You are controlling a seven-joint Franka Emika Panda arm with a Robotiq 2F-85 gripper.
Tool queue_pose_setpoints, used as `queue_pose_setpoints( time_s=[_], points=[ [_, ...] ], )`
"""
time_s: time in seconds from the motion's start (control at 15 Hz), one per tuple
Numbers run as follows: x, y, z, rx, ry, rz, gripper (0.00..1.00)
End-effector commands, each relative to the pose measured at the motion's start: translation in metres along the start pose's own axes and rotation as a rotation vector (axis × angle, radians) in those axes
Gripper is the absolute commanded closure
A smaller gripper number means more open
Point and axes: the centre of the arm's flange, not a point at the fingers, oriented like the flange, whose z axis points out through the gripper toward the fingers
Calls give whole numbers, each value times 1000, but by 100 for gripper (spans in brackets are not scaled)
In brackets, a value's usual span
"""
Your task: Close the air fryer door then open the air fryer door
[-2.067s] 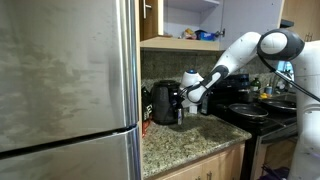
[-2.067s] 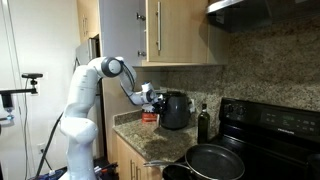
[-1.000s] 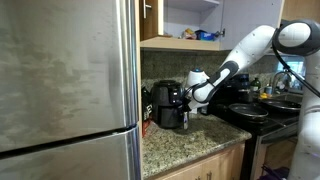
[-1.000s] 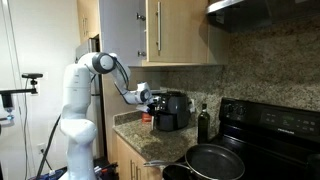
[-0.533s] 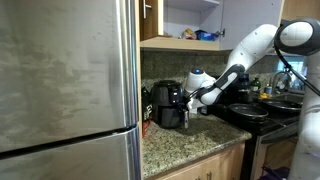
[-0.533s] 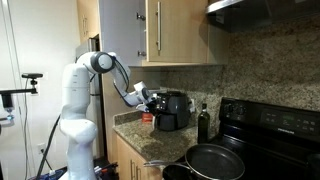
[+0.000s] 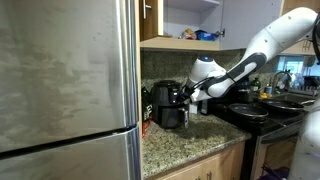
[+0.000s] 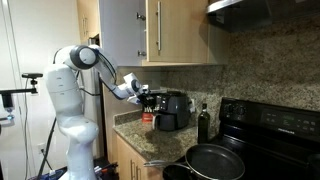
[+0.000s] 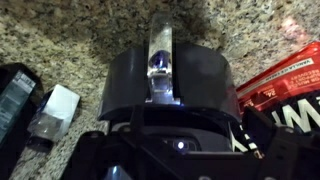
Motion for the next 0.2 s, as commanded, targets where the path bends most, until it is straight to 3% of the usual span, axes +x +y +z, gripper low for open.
queue_pose_setpoints(
  time_s=[0.0, 0.13],
  points=[
    [1, 4, -16, -17, 37, 7, 0],
    [-1, 11, -39, -38, 83, 22, 0]
  ],
)
